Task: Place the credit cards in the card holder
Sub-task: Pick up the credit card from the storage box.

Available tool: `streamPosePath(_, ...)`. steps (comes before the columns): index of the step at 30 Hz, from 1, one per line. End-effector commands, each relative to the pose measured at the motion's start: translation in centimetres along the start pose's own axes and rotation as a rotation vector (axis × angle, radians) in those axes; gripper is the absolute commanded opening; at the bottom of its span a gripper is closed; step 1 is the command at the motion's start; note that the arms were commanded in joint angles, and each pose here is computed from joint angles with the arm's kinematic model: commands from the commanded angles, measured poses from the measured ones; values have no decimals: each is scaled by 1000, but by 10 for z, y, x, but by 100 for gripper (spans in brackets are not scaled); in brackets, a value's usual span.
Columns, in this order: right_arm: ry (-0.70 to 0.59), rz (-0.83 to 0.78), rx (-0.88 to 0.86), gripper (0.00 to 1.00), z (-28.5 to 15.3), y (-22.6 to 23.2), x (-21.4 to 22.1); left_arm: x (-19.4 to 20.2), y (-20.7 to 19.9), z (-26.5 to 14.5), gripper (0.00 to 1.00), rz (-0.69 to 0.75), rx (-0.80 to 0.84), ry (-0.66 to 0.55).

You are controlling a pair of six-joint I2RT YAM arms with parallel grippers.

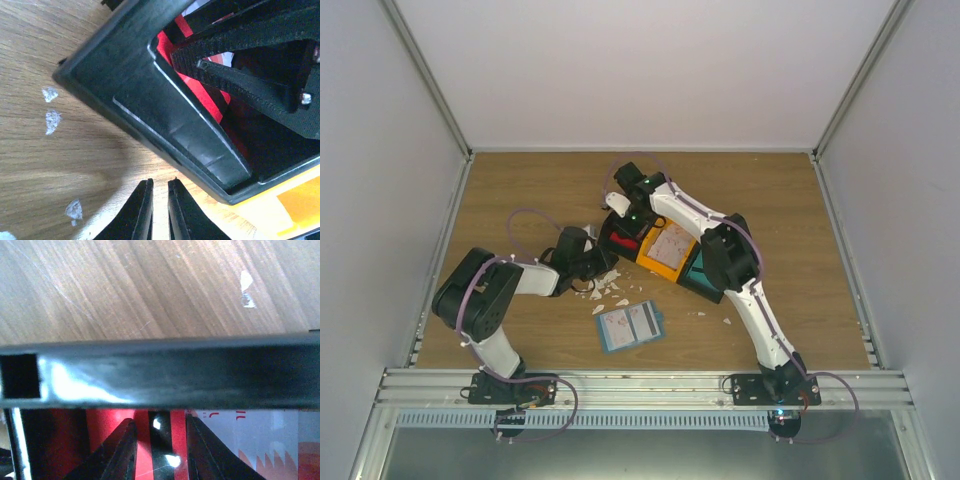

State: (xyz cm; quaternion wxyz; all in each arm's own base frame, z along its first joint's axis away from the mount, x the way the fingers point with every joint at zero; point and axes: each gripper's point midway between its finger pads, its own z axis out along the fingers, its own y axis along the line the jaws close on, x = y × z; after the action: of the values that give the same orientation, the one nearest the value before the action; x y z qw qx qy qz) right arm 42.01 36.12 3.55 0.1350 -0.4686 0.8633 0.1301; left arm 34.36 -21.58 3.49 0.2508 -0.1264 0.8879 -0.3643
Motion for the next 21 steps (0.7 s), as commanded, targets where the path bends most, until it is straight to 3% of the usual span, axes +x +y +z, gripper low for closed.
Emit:
streamPosePath(1, 32, 32, -98, 28, 2, 14, 10, -15, -20, 3, 13, 49, 76, -35)
streamPosePath(21, -36, 35, -151, 23, -34, 32, 0, -17, -25, 10, 13, 70, 87, -12)
